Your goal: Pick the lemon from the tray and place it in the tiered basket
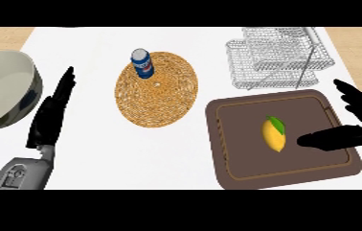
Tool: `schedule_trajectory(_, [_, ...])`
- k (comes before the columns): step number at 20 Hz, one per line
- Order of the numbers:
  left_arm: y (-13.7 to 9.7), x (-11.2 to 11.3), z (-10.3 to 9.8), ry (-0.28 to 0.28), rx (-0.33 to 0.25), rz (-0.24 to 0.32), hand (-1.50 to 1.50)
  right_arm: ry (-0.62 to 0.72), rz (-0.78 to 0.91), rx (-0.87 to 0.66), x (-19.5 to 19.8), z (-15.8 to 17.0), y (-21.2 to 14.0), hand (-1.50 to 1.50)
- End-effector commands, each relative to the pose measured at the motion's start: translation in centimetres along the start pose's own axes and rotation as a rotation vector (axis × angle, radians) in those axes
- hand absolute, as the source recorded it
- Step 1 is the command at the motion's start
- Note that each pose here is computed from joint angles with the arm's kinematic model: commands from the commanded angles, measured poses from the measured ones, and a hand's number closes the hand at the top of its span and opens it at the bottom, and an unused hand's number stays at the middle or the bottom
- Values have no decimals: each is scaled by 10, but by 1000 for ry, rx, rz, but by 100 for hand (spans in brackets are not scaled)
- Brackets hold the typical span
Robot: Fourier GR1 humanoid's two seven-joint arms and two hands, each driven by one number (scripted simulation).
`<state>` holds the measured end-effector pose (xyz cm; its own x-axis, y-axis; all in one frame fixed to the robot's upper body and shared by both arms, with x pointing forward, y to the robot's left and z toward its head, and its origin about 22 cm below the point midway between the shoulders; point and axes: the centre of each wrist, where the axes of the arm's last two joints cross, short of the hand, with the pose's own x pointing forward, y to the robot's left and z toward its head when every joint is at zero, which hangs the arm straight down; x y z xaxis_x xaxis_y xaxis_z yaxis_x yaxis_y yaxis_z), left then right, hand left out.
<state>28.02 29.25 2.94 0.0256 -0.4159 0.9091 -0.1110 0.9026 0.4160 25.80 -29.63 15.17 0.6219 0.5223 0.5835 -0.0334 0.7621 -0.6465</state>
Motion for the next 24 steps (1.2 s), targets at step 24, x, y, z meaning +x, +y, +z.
schedule_trajectory(24, [19, 5, -1, 5, 19, 0, 0, 162, 254, -11, 18, 1, 58, -150])
